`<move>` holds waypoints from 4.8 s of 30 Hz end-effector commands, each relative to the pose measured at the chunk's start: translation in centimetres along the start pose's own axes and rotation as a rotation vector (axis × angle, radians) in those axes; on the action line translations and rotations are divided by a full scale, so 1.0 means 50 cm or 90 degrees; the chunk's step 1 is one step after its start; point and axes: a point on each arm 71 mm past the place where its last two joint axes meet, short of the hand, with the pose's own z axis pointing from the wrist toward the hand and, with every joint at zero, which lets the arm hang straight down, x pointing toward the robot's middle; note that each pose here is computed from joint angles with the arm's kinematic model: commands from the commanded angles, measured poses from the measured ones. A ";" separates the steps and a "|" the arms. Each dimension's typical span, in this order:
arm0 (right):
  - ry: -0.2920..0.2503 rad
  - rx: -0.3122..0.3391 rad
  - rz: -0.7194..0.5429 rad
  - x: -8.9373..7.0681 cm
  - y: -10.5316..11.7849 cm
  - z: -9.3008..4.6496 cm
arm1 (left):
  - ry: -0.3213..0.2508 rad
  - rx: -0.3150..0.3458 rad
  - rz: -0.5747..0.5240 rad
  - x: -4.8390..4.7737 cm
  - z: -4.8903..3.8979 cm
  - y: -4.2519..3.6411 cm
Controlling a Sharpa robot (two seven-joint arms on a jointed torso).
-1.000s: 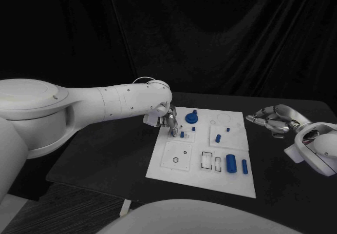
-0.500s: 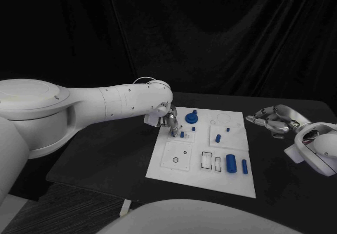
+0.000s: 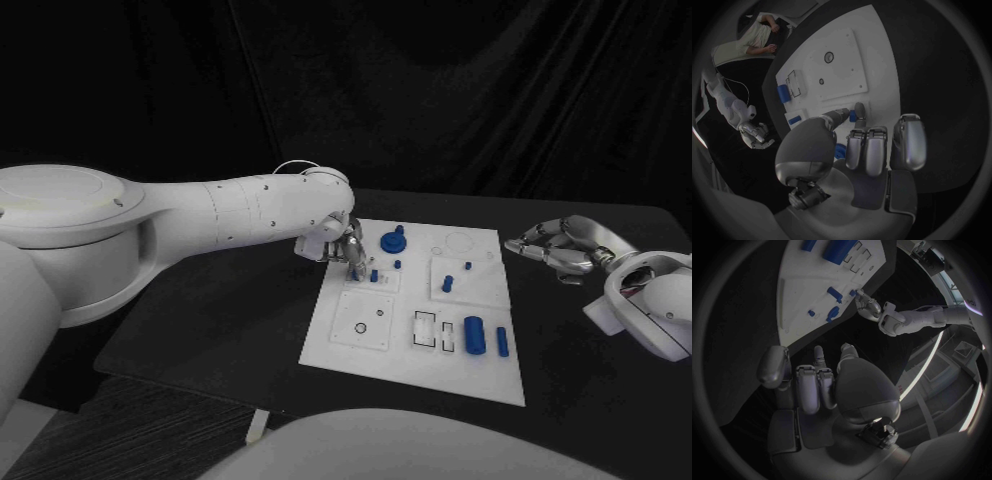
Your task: Assemble the parts on the task board
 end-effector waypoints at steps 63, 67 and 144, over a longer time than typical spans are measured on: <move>0.038 0.029 -0.004 0.018 -0.009 0.002 | -0.033 0.014 -0.030 0.002 0.004 0.000; 0.040 0.030 -0.004 0.019 -0.010 0.002 | -0.033 0.015 -0.030 0.002 0.004 0.000; 0.070 0.048 -0.008 0.028 -0.016 0.004 | -0.034 0.001 -0.032 0.004 0.003 0.008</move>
